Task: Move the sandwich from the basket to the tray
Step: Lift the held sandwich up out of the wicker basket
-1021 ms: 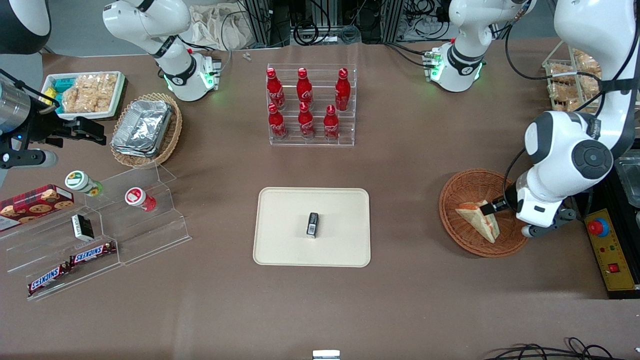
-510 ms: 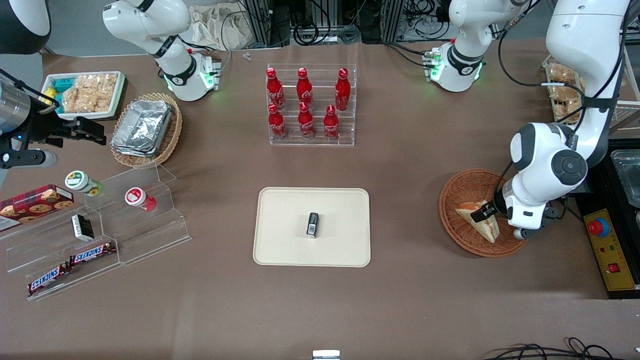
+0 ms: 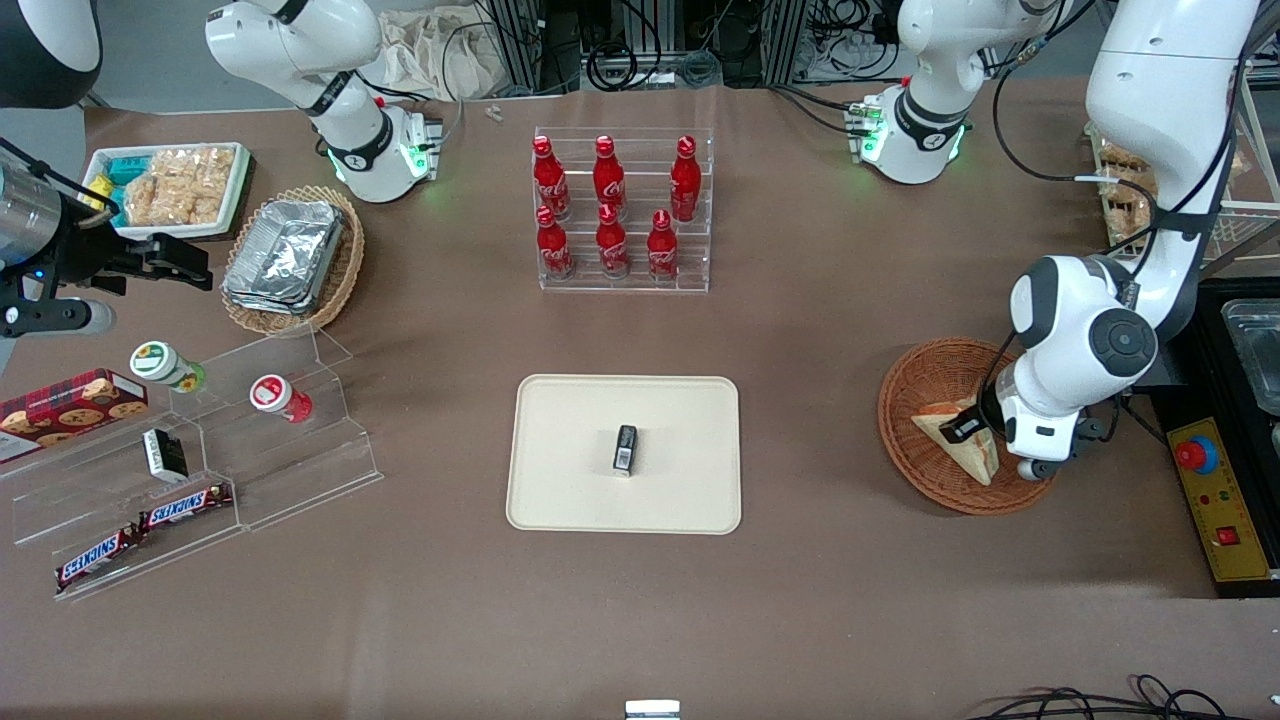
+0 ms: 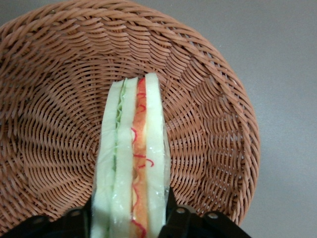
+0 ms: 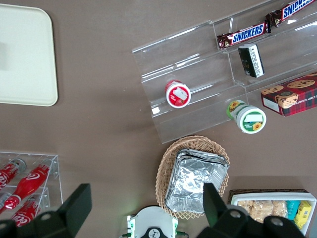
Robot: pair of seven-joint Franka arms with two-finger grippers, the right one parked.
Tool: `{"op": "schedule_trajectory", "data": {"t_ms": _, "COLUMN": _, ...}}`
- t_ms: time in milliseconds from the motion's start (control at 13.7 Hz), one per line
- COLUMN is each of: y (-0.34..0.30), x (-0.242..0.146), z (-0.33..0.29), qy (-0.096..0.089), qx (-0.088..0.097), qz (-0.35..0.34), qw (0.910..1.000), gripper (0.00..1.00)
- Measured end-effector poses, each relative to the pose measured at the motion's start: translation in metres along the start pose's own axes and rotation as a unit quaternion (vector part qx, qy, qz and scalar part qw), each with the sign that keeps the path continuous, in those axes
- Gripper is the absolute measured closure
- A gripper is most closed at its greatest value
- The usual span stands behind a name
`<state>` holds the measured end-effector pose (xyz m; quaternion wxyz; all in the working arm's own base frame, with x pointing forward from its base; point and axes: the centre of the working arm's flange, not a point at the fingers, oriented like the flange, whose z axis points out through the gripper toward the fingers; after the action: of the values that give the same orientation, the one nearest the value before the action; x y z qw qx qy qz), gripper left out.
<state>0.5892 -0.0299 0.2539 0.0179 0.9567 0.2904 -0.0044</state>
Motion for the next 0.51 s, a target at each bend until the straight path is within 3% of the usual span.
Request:
{"op": "schedule_trajectory", "data": {"t_ms": 146, "y": -0.001, "x": 0.0, "z": -0.002, "qy": -0.009, "qx": 0.009, "qz": 0.0, "qw": 0.9999, "gripper": 0.67}}
{"op": "schedule_trajectory", "data": {"t_ms": 292, "y": 0.001, "x": 0.002, "z": -0.013, "qy": -0.022, "qx": 0.023, "qz": 0.0, "qw": 0.9995, "gripper": 0.8}}
{"op": "schedule_trajectory", "data": {"t_ms": 510, "y": 0.013, "x": 0.009, "z": -0.065, "qy": -0.043, "qx": 0.048, "qz": 0.005, "qw": 0.9979, "gripper": 0.8}}
